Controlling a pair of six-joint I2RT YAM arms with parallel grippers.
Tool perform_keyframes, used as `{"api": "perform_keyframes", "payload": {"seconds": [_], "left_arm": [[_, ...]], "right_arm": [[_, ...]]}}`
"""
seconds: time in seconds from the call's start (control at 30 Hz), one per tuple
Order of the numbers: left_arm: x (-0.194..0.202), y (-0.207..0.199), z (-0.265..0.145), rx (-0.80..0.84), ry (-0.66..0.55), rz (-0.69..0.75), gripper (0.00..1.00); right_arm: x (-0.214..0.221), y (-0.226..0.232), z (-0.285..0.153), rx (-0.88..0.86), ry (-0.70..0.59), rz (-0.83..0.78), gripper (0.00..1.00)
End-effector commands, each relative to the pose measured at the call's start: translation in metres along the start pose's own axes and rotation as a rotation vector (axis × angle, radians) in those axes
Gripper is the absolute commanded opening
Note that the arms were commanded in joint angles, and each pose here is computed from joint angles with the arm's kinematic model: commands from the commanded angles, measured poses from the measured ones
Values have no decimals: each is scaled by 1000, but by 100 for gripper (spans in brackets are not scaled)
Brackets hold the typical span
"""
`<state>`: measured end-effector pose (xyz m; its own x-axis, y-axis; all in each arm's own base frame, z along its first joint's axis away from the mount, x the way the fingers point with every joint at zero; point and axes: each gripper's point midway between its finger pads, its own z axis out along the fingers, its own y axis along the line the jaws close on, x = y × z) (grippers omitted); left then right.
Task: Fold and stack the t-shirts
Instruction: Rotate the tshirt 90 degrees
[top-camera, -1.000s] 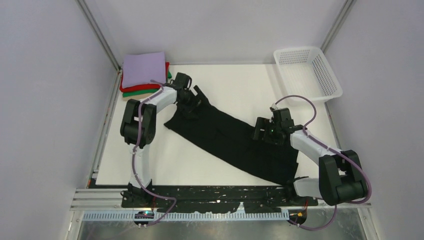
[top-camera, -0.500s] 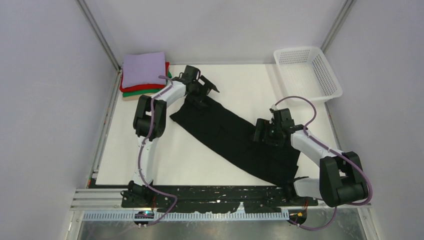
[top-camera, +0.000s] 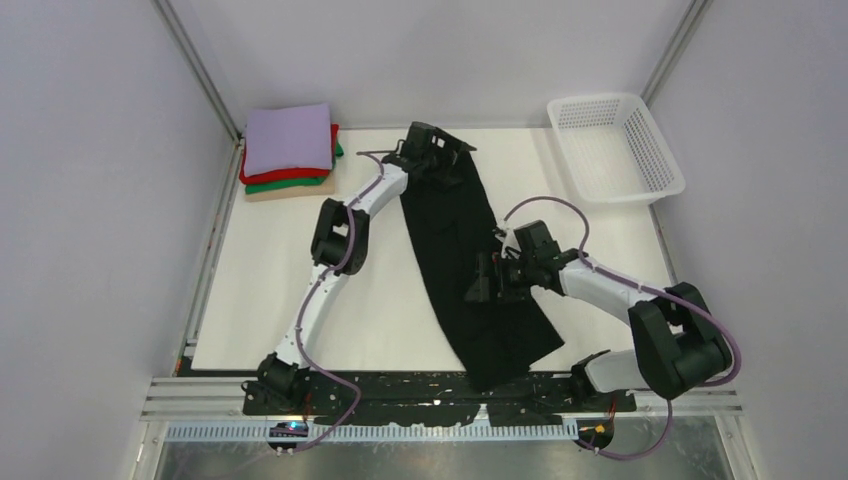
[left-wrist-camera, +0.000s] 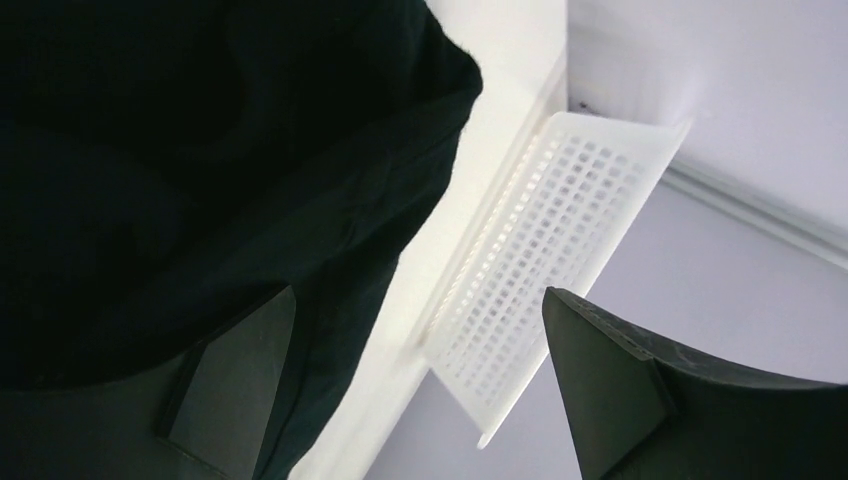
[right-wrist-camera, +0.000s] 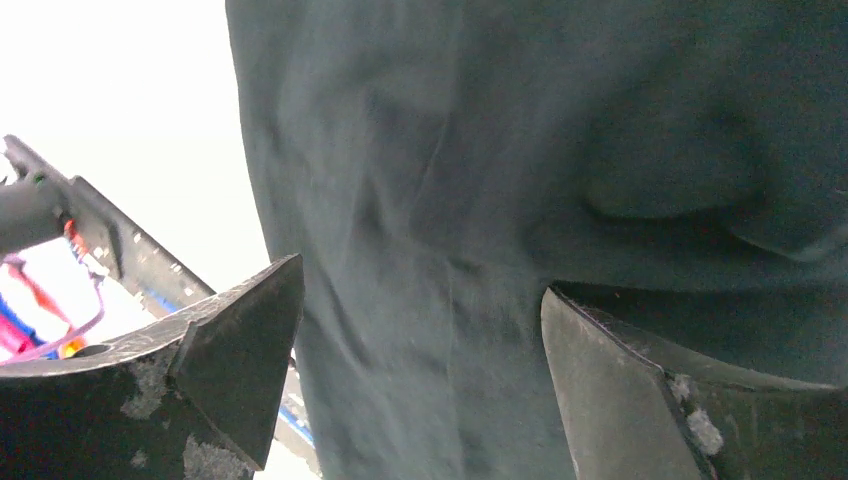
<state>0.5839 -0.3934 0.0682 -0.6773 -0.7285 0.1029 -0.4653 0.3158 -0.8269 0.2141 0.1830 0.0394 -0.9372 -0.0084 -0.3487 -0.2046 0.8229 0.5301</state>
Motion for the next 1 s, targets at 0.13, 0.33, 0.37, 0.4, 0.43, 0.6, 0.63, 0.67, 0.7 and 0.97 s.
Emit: {"api": "perform_keyframes", "payload": {"seconds": [0.13, 0.33, 0.37, 0.4, 0.43, 0.6, 0.63, 0.67, 0.7, 0.97], "left_arm": [[-53, -38, 22, 215, -218, -45, 100], [-71, -55, 14, 292, -283, -19, 100], [-71, -63, 11, 318, -286, -11, 100], [-70, -70, 8, 342, -285, 3, 100], [-68, -77, 5, 361, -279, 23, 100], [-37, -136, -47, 484, -165, 240, 100], [-27, -151, -66, 516, -139, 303, 100], [-19, -163, -86, 540, -110, 367, 100], [-7, -177, -109, 566, -85, 445, 99], [47, -133, -289, 441, -156, 883, 100]], "right_arm": [[-10, 83, 29, -250, 79, -160, 96], [-20, 107, 25, -290, 31, -212, 95], [-23, 108, 22, -284, 16, -228, 96], [-26, 109, 21, -278, 3, -235, 95], [-31, 106, 18, -249, -22, -247, 95], [-58, 92, -3, -117, -150, -275, 96], [-66, 85, -10, -71, -193, -287, 95], [-76, 77, -15, -21, -235, -284, 95], [-81, 74, -20, 1, -255, -303, 95], [-133, 75, -30, 98, -400, -344, 95]]}}
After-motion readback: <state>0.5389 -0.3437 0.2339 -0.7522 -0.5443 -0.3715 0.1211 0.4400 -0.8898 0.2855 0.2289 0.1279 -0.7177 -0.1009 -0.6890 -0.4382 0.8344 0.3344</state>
